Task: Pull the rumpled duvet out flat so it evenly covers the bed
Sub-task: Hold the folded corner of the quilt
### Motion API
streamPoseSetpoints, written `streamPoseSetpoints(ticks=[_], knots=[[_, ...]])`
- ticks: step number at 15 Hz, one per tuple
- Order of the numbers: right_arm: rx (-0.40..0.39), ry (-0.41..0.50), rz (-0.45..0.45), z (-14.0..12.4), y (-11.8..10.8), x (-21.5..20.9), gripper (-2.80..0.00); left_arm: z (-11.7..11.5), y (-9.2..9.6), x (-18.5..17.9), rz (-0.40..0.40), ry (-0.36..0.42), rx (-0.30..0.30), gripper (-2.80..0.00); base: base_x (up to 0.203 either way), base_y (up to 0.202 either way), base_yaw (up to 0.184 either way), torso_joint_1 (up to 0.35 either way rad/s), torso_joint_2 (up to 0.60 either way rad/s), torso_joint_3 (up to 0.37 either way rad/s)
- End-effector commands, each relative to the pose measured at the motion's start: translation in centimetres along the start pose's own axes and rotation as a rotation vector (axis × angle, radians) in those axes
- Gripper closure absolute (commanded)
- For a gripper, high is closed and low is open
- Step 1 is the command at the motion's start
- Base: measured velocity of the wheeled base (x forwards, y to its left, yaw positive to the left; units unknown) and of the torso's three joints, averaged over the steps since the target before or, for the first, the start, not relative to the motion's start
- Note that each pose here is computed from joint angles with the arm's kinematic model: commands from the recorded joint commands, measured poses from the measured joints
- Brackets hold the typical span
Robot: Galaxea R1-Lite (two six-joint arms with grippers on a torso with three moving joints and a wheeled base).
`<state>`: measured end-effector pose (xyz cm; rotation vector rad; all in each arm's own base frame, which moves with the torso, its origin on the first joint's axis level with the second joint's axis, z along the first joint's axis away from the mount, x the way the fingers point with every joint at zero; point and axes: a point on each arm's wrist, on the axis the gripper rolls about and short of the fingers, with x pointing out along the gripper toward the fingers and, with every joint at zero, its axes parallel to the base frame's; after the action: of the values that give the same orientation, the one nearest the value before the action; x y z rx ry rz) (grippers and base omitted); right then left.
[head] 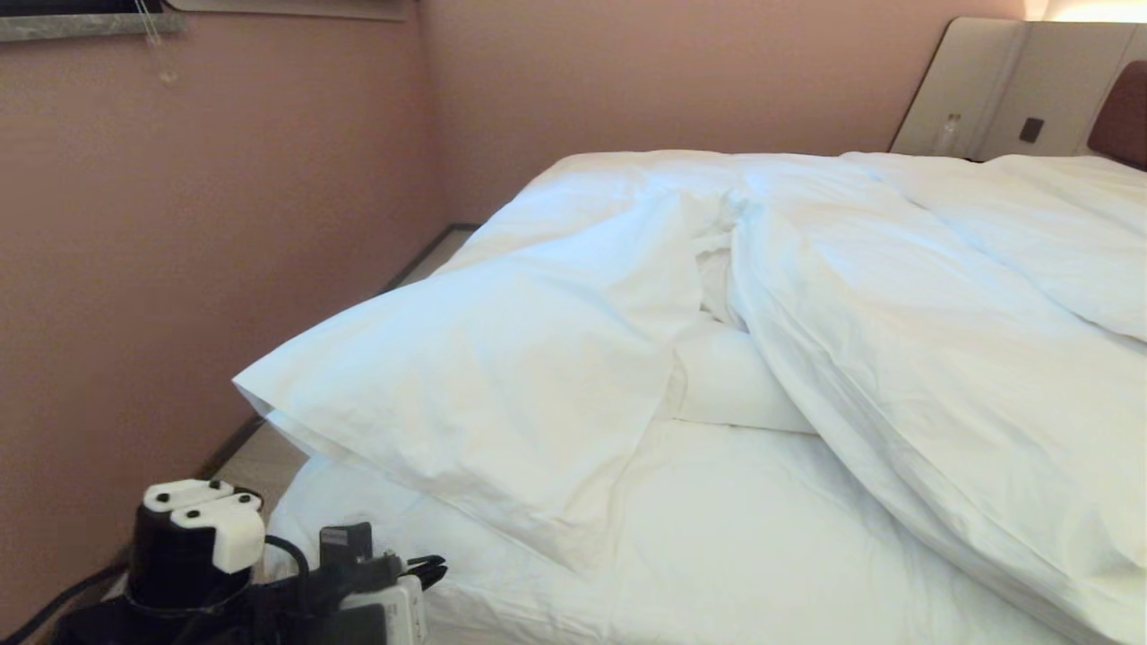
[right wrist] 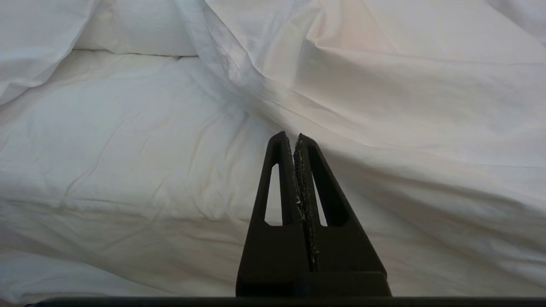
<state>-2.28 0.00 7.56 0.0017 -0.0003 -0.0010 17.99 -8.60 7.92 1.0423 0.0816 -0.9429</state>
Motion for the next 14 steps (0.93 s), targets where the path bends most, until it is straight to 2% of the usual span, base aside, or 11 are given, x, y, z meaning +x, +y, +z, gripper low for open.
streamPoseSetpoints(ticks=[1, 4, 6, 10, 11, 12, 14], knots=[[0.0, -0.001, 0.001, 0.0, 0.0, 0.0, 0.0, -0.6, -0.7, 1.1, -0.054, 0.02, -0.005, 0.0, 0.0, 0.0, 0.0, 0.0, 0.0, 0.0], [0.0, -0.001, 0.001, 0.0, 0.0, 0.0, 0.0, -0.7, -0.7, 1.4, -0.057, 0.019, 0.0, 0.0, 0.0, 0.0, 0.0, 0.0, 0.0, 0.0], [0.0, -0.001, 0.0, 0.0, 0.0, 0.0, 0.0, -0.9, -0.5, 2.8, -0.013, -0.005, 0.021, 0.0, 0.0, 0.0, 0.0, 0.0, 0.0, 0.0], [0.0, 0.0, -0.001, 0.0, 0.0, 0.0, 0.0, -3.1, -2.6, 7.3, -0.033, 0.002, 0.026, 0.0, 0.0, 0.0, 0.0, 0.0, 0.0, 0.0], [0.0, -0.001, 0.0, 0.0, 0.0, 0.0, 0.0, -2.8, -2.4, 7.6, 0.001, -0.02, 0.043, 0.0, 0.0, 0.0, 0.0, 0.0, 0.0, 0.0], [0.0, 0.0, -0.001, 0.0, 0.0, 0.0, 0.0, -1.8, -1.5, 7.5, 0.071, -0.066, 0.074, 0.0, 0.0, 0.0, 0.0, 0.0, 0.0, 0.0], [0.0, -0.001, 0.001, 0.0, 0.0, 0.0, 0.0, -1.5, -1.1, 7.8, 0.101, -0.082, 0.085, 0.0, 0.0, 0.0, 0.0, 0.0, 0.0, 0.0]])
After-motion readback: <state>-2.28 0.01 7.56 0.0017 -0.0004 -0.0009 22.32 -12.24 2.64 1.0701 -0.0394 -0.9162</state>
